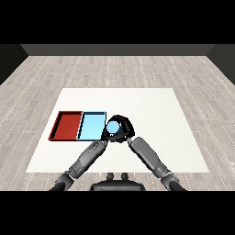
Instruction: Pick the blue can and put it in the blue box
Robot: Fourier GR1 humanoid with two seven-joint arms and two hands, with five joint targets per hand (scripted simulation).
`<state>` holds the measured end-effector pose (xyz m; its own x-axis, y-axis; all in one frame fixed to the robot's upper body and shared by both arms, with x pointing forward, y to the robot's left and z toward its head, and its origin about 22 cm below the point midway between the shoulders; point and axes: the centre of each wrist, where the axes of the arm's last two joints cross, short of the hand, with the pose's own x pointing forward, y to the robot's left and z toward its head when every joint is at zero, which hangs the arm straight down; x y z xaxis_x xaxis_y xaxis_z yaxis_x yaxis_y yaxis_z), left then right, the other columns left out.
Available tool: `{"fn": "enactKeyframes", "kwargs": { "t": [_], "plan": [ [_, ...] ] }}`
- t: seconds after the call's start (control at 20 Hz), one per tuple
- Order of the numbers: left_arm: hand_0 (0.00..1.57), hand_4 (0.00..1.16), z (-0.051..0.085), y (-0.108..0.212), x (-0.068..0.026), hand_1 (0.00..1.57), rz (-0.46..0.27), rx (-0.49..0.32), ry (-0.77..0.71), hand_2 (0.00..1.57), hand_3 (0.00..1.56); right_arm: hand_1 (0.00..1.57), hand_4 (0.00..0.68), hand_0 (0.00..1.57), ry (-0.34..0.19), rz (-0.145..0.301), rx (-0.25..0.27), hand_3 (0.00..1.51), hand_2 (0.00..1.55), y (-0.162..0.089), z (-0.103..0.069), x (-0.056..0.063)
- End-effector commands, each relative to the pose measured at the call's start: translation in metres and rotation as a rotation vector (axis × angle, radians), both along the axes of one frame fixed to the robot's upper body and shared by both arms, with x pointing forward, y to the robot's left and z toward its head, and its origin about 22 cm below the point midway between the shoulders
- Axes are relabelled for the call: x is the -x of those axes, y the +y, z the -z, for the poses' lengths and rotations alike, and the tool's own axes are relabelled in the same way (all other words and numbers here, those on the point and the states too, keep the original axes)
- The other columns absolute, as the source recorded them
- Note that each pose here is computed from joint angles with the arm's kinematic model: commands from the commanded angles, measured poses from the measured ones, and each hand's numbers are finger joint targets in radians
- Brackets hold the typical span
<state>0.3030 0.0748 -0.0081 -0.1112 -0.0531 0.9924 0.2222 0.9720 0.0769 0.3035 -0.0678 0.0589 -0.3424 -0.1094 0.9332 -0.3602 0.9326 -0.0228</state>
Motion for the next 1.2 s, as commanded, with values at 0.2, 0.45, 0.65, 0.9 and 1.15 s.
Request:
{"fn": "enactKeyframes", "kwargs": {
  "t": [0.2,0.45,0.65,0.9,1.15],
  "plan": [
    [1.57,0.64,0.000,-0.008,0.0082,1.57,-0.068,0.136,0.005,1.49,1.26,1.46,0.548,1.46,0.035,-0.025,-0.048,1.41,1.45,0.009,-0.009,-0.004],
    [1.57,1.04,-0.009,-0.008,-0.0036,1.57,-0.136,0.140,-0.142,1.55,1.47,0.00,0.000,0.00,0.067,0.029,-0.037,0.00,0.00,-0.017,-0.002,0.001],
    [1.57,1.04,-0.006,-0.010,-0.0053,1.57,-0.136,0.144,-0.145,1.55,1.47,0.00,0.000,0.00,0.076,0.015,-0.020,0.00,0.00,-0.003,-0.003,0.006],
    [1.57,1.12,0.001,-0.006,-0.0150,1.57,-0.140,0.160,-0.176,1.55,1.44,0.00,0.000,0.00,0.062,0.047,-0.024,0.00,0.00,-0.010,0.007,0.014],
    [1.57,1.14,0.016,0.001,-0.0040,1.57,-0.156,0.087,-0.205,1.57,1.48,0.00,0.000,0.00,0.034,0.102,-0.080,0.00,0.00,-0.034,0.004,0.000]
  ]
}}
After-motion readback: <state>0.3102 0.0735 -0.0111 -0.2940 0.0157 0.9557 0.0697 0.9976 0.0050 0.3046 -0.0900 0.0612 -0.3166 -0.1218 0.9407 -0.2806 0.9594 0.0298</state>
